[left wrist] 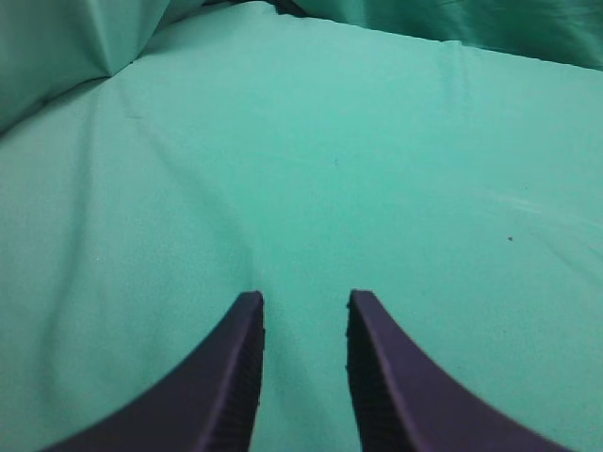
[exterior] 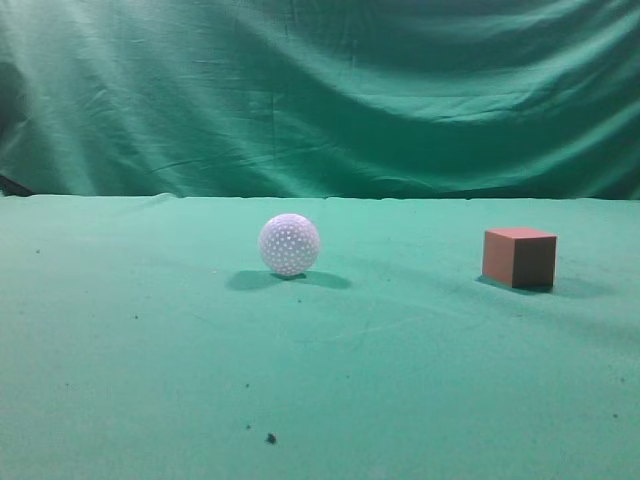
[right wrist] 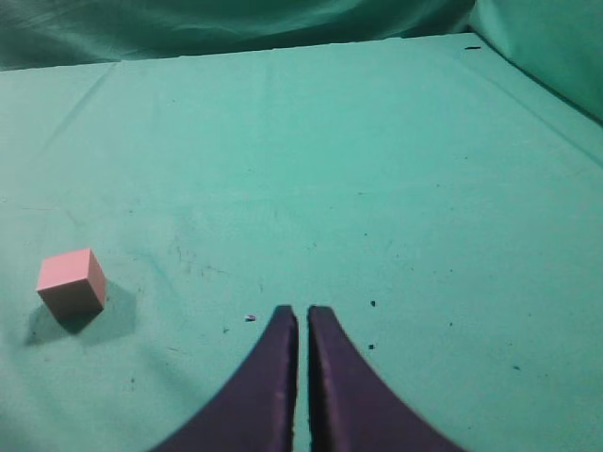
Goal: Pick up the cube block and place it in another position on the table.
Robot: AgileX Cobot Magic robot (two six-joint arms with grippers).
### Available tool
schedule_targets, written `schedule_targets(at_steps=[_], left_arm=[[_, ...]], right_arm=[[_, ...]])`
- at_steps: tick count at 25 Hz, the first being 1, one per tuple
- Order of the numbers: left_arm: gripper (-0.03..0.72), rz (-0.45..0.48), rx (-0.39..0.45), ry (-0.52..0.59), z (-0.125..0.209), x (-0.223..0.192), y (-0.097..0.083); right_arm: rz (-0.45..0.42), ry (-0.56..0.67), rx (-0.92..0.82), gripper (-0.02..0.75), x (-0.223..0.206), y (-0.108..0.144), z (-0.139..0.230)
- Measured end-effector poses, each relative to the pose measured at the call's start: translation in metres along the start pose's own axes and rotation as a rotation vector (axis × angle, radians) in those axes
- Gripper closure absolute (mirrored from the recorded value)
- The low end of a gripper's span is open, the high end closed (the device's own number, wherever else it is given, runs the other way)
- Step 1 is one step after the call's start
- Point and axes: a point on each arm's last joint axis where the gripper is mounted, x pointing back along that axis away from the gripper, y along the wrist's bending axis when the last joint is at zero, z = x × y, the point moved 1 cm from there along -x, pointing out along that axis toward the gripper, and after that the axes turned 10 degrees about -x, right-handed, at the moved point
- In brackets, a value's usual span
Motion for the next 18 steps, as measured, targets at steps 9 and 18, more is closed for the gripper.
schedule_targets(at_steps=[9,18], left_arm=[[0.453,0.0,0.0,0.0,0.0,0.0,0.0],[0.453,0.0,0.0,0.0,0.0,0.0,0.0]], right_arm=[[0.0,0.0,0.0,0.738,0.0,0.0,0.0],[0.0,0.0,0.002,0.738,0.0,0.0,0.0]])
